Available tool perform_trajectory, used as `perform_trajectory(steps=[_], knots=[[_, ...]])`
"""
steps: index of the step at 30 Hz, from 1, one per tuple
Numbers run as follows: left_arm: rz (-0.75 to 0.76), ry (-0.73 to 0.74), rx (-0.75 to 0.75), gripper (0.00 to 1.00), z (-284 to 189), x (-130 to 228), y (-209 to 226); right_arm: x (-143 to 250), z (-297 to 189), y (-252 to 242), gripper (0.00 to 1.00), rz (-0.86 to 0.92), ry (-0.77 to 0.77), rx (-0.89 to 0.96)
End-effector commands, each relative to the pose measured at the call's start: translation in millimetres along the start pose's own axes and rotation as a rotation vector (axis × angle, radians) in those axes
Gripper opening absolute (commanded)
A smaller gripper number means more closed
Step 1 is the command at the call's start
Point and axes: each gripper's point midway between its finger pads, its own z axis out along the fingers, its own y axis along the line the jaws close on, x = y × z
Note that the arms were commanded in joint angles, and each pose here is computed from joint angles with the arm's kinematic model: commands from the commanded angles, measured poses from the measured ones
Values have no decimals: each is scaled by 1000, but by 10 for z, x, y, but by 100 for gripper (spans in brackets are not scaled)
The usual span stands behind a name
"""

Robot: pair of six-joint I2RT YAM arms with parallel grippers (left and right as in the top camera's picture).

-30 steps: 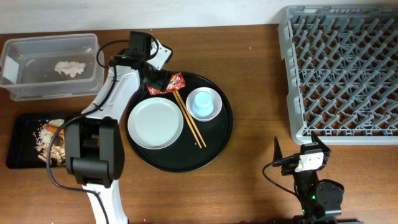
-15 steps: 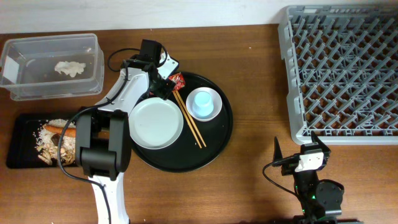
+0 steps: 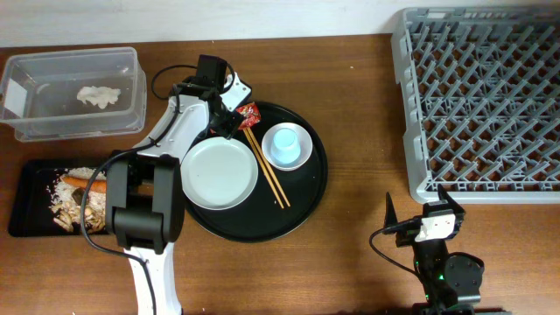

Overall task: Sort waste into correct bins and load items into the dishwasher rack
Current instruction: 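Move the left gripper over the red snack wrapper on the round tray, then slide the left gripper along the tray rim and pinch the red wrapper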

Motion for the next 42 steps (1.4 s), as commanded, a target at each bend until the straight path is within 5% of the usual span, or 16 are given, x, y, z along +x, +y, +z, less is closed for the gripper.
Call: perform_trajectory(steps=[1, 23, 42], knots=[[28, 21, 8, 59, 41, 37, -58, 31, 0, -20, 98, 5, 8, 11], [52, 24, -35, 65, 124, -18, -83, 31, 0, -20, 98, 5, 8, 11], [105, 80, -78, 49, 315, 12, -245, 31, 0, -20, 98, 5, 8, 11]])
